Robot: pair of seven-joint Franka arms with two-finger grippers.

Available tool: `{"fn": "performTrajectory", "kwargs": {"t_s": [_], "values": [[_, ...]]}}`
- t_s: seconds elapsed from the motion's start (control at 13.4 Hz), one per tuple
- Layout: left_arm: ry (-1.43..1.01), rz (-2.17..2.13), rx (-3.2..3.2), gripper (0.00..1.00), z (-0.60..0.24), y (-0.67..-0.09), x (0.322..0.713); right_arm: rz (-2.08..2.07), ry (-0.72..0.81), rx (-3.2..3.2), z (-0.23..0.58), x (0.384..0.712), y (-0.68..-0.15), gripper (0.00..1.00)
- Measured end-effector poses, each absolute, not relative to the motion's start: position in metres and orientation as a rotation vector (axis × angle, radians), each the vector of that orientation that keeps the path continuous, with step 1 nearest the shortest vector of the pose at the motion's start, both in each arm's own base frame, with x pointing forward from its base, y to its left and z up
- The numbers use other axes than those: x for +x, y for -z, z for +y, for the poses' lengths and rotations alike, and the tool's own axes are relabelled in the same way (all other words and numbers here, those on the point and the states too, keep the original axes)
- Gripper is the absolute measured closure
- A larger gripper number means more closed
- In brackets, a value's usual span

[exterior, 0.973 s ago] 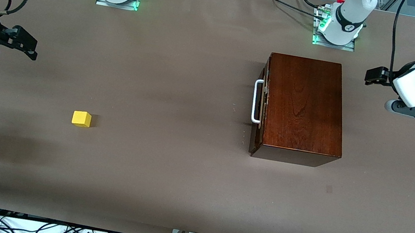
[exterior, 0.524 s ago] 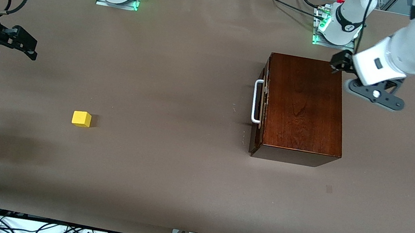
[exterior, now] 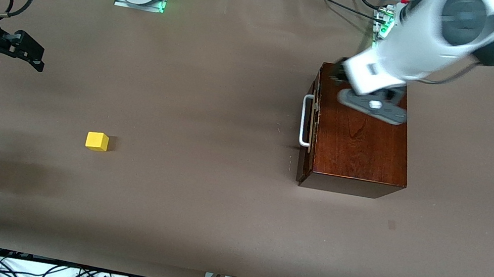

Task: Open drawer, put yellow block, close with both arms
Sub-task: 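Move the left gripper over the box to the white drawer handle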

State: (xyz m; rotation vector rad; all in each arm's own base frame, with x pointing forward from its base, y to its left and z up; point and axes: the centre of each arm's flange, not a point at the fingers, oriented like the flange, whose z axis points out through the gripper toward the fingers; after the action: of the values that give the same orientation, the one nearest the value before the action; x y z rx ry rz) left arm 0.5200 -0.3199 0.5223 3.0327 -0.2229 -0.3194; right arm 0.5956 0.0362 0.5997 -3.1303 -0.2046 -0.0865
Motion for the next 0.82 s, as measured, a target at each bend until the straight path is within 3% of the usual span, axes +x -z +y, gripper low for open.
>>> {"fn": "performTrajectory", "kwargs": {"t_s": [0.82], "values": [[0.176,-0.209,3.136,0.00,-0.450,-0.407,0.506,-0.205,0.087,-3.130,0.037,0.596,-0.600,0.00]]}}
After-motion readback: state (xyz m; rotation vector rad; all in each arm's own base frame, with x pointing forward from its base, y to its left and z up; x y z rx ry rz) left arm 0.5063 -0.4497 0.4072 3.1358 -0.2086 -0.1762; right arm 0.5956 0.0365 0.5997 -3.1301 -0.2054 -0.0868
